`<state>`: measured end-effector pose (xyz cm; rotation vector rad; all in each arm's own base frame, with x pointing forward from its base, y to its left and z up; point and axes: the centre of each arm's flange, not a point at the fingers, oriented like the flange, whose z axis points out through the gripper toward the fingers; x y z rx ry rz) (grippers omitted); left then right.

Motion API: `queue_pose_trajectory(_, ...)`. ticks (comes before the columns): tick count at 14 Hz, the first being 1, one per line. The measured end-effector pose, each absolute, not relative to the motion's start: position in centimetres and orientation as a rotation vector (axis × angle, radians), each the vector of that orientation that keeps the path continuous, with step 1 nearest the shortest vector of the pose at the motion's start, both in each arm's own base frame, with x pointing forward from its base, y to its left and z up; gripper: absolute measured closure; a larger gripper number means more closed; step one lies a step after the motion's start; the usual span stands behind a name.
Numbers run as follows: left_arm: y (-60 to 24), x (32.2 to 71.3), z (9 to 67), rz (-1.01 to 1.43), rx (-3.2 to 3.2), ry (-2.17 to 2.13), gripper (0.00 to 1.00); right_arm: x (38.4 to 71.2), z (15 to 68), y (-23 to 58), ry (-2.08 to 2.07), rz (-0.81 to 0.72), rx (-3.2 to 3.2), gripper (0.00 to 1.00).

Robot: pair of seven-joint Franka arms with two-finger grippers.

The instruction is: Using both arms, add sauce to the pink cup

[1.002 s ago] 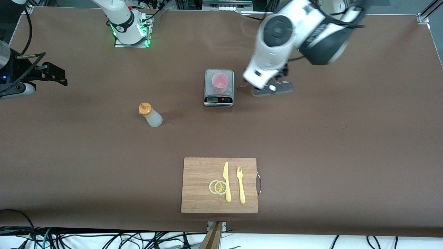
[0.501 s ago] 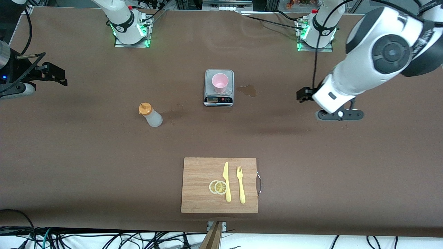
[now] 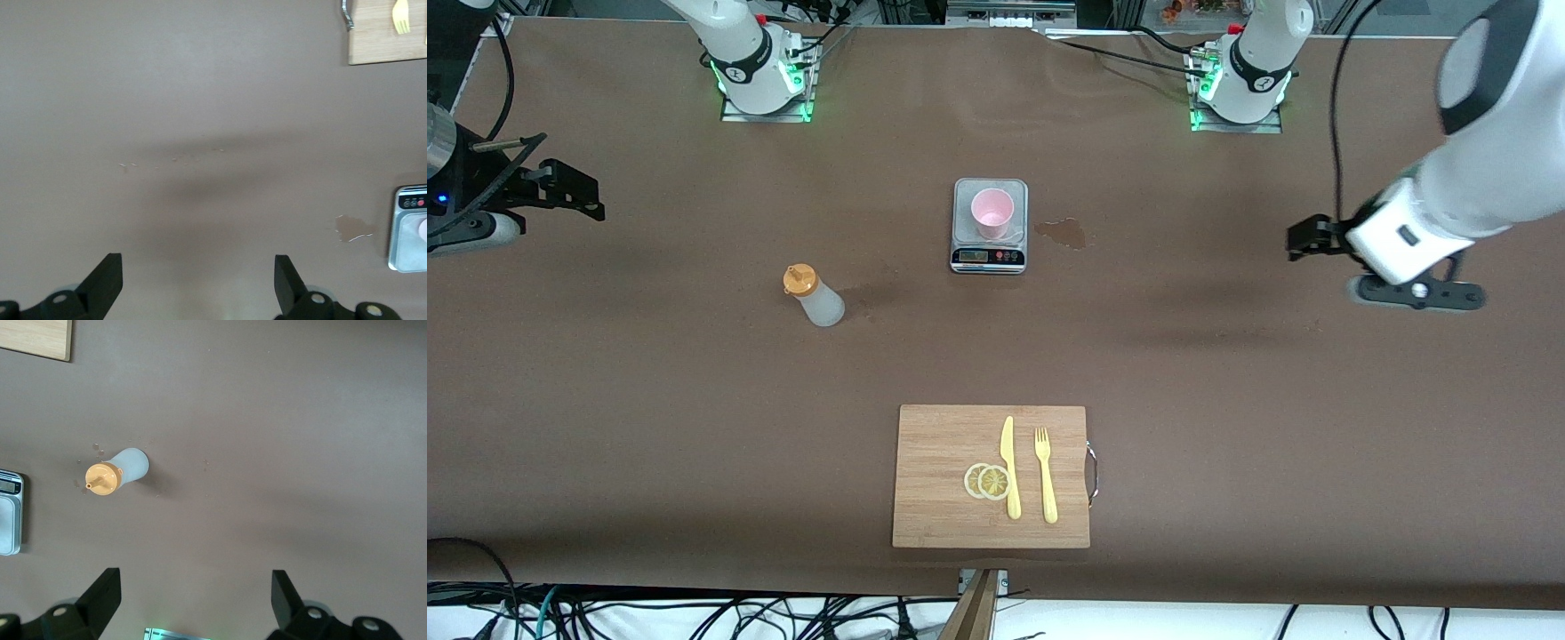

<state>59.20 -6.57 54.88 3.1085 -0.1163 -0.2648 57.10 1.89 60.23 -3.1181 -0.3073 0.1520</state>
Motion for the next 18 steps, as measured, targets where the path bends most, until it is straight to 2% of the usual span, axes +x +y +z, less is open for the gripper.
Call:
queue_pose_trajectory(6,-6.0,55.1,55.0,-0.177,3.123,-0.123,0.0,57.2,60.3,2.2,-0.313,0.142,-3.114,0.0)
queue_pose_trajectory(18,-6.6,54.7,55.1,-0.172,3.124,-0.14,0.0,57.2,60.4,3.2,-0.341,0.127,-3.112,0.0)
